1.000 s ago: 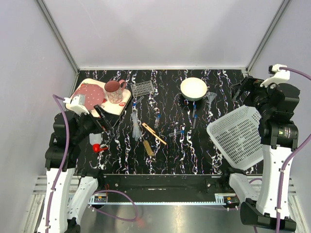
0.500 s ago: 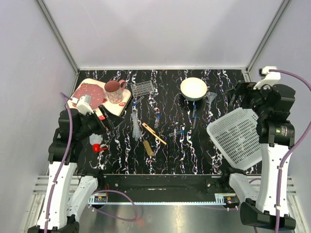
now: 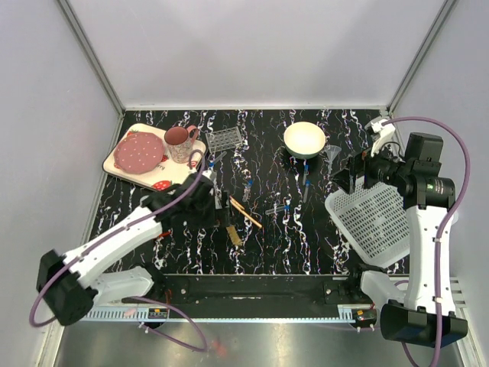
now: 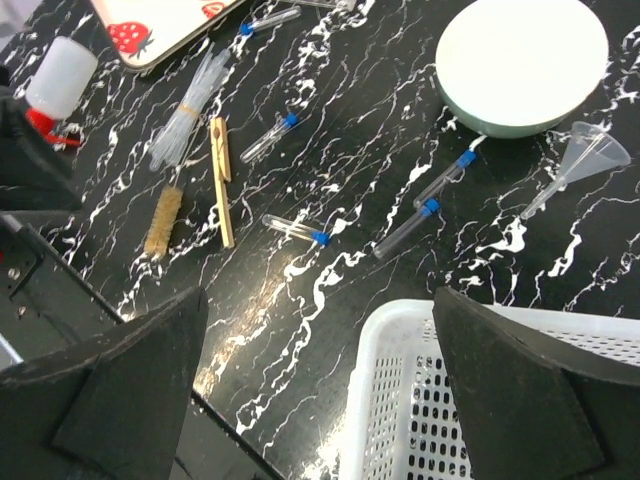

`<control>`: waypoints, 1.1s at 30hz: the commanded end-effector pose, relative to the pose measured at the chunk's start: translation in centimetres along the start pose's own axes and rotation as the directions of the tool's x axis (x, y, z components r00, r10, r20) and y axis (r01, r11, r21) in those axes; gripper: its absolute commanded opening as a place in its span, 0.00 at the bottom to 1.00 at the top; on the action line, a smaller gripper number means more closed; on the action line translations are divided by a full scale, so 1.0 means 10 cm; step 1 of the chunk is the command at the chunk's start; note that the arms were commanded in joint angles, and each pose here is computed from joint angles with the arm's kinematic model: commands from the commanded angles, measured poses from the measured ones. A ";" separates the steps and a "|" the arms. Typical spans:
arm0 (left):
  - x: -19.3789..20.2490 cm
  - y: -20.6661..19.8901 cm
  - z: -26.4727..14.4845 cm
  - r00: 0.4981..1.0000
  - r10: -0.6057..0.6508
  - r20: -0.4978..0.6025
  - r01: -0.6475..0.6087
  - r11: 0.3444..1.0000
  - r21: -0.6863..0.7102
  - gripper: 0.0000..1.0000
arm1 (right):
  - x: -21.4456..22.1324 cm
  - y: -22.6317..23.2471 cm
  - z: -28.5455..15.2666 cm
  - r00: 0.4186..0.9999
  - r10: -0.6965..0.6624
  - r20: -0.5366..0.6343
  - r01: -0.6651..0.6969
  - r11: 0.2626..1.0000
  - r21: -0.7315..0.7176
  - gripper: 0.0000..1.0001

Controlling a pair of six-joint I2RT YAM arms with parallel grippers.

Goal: Organize the chemistry lab equipment

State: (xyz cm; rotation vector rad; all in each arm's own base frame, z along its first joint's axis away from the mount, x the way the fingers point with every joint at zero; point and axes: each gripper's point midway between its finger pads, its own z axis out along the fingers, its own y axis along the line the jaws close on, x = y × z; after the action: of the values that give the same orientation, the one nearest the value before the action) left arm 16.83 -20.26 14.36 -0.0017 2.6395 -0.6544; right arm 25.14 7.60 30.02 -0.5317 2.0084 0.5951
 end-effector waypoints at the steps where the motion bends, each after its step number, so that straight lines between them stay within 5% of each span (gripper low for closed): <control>1: -0.21 0.03 0.18 0.993 -0.067 0.094 0.079 0.988 -0.129 0.99 | 0.00 0.17 -0.01 0.999 -0.039 0.025 0.042 0.995 -0.090 1.00; 8: -0.20 -0.01 0.55 0.992 -0.106 0.070 0.117 0.974 -0.192 0.99 | 0.12 0.14 0.07 1.000 0.007 0.015 -0.005 0.996 -0.093 1.00; 18: 0.02 0.01 1.13 0.990 -0.136 -0.019 0.125 0.951 -0.284 0.83 | 0.22 0.16 0.12 0.999 0.043 0.020 -0.041 0.993 -0.109 1.00; 33: 0.23 0.15 1.36 0.989 -0.122 -0.089 0.083 0.929 -0.359 0.21 | 0.27 0.17 0.12 0.999 0.041 0.022 -0.038 0.993 -0.108 1.00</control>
State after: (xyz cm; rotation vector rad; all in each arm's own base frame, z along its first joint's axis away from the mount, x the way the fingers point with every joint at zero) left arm 19.62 -24.37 1.66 -0.2169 2.8749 -0.1849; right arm 23.58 9.00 26.60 -0.5239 2.0282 0.7277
